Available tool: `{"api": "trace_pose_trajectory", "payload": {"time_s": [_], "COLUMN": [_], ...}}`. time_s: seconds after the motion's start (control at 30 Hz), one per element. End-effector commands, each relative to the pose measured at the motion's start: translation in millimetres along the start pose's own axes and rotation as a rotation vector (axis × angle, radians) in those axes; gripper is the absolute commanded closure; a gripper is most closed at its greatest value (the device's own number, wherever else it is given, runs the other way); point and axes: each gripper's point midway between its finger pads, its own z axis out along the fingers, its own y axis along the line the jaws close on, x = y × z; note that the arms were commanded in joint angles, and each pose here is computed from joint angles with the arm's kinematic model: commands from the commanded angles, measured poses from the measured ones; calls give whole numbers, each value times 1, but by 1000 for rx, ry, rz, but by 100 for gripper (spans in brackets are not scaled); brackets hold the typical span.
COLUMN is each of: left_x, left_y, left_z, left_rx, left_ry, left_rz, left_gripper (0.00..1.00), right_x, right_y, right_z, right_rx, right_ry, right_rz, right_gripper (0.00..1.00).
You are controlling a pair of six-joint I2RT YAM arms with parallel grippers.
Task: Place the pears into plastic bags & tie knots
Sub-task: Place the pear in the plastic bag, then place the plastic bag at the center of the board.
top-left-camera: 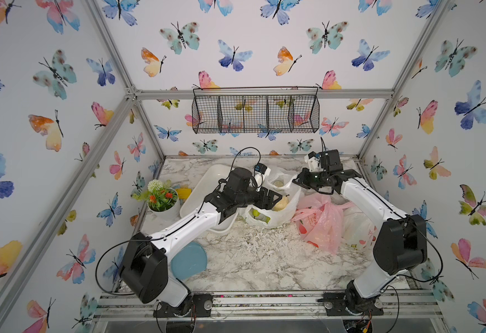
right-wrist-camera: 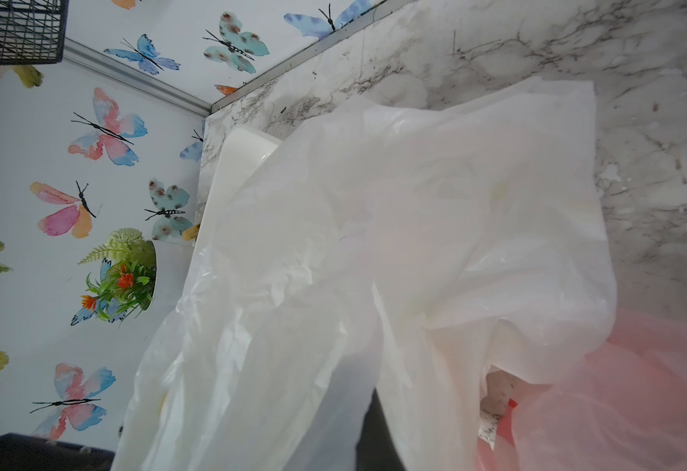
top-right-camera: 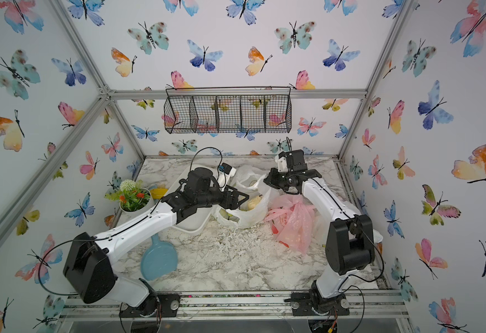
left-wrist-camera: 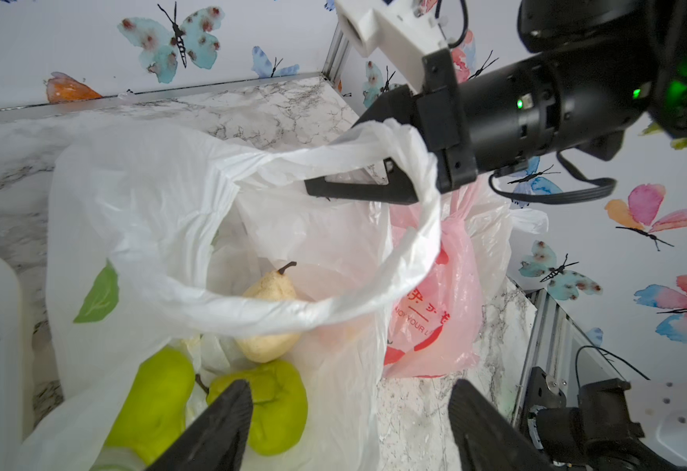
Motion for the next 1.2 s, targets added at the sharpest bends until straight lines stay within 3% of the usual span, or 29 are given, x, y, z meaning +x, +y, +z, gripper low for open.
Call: {"api": "trace_pose_trajectory", "payload": {"time_s": [0.0,0.07,0.13,0.3,0.43,0.63,0.73,0.8,0.83,0.93,1.0,1.17], "left_x": [31,36,35,39,39,41,44,43,42,42,43,44], "left_y": [22,25,14,10,0,16,25,26,27,29,32,35], "left_z": [-36,-47,-52,-52,-37,-9,10,17,18,13,8,2], "left_rx": [-122,-98,-6,87,181,141,136,145,149,149,134,94], "left_ry": [63,19,-32,-99,-112,-149,-137,-136,-142,-180,-203,-215], "left_rz": [-206,-363,-450,-680,-753,-765,-754,-745,-744,-729,-712,-653], "left_gripper": [21,20,19,12,9,13,27,45,59,88,96,98], "right_x": [1,1,1,-1,-2,0,1,-1,-2,-3,-3,0], "right_y": [-2,-1,2,11,16,16,17,17,16,12,15,50], "right_z": [5,8,10,12,12,9,8,4,1,-11,-19,-36], "right_rx": [-1,-8,-8,-21,-23,-18,-16,1,20,79,87,144], "right_ry": [12,18,16,8,8,7,5,3,0,-2,-6,-74], "right_rz": [7,12,8,1,-5,-6,-9,-30,-56,-149,-223,-537], "right_gripper": [98,98,98,98,98,96,93,89,86,69,60,38]}}
